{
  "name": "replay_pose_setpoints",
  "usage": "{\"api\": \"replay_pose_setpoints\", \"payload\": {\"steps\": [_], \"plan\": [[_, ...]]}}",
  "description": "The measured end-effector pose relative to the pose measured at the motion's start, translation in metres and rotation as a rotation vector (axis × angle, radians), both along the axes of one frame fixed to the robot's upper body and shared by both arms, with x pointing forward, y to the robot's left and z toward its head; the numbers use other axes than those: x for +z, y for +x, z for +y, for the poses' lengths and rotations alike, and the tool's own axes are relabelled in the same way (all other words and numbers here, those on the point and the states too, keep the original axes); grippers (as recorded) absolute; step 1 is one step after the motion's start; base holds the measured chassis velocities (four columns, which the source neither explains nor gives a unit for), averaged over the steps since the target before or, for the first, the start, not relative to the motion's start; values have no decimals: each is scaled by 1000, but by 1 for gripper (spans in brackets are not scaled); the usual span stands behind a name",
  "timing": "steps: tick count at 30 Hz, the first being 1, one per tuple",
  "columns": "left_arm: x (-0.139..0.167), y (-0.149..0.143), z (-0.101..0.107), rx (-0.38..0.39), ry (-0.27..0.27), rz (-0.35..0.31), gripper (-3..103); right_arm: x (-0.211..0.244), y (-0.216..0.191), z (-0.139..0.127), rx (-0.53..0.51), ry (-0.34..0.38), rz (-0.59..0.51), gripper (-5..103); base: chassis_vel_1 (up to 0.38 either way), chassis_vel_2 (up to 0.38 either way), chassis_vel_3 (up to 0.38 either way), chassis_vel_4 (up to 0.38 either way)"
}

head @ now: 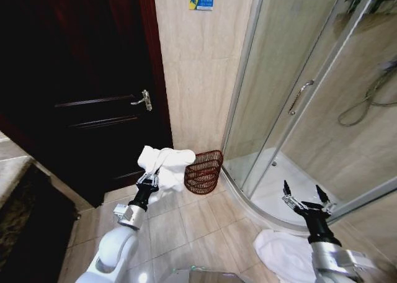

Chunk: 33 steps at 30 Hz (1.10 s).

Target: Discard the used towel into the hamper.

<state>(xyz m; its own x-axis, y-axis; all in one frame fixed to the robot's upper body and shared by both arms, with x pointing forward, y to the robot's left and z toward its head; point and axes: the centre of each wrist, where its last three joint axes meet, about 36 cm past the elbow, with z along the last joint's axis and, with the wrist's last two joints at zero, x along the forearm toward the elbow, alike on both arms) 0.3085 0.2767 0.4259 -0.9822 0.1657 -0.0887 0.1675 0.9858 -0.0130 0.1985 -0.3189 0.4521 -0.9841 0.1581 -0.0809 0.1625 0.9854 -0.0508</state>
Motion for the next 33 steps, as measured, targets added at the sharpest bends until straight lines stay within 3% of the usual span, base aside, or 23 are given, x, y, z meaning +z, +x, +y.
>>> {"api": "replay_pose_setpoints", "payload": {"steps": [2, 8, 21, 33], "plan": [[1, 18, 16, 8, 5, -24, 9, -2, -3, -13, -14, 0, 23, 100, 0, 0, 0, 0], [2, 46, 27, 3, -14, -48, 9, -9, -5, -36, -21, -45, 60, 100, 0, 0, 0, 0], [-21, 48, 15, -27, -60, -21, 9, -13, 14, 11, 85, -34, 37, 100, 0, 0, 0, 0], [-32, 49, 7, -17, -44, -31, 9, -12, 8, 7, 96, -69, 41, 100, 0, 0, 0, 0]]}}
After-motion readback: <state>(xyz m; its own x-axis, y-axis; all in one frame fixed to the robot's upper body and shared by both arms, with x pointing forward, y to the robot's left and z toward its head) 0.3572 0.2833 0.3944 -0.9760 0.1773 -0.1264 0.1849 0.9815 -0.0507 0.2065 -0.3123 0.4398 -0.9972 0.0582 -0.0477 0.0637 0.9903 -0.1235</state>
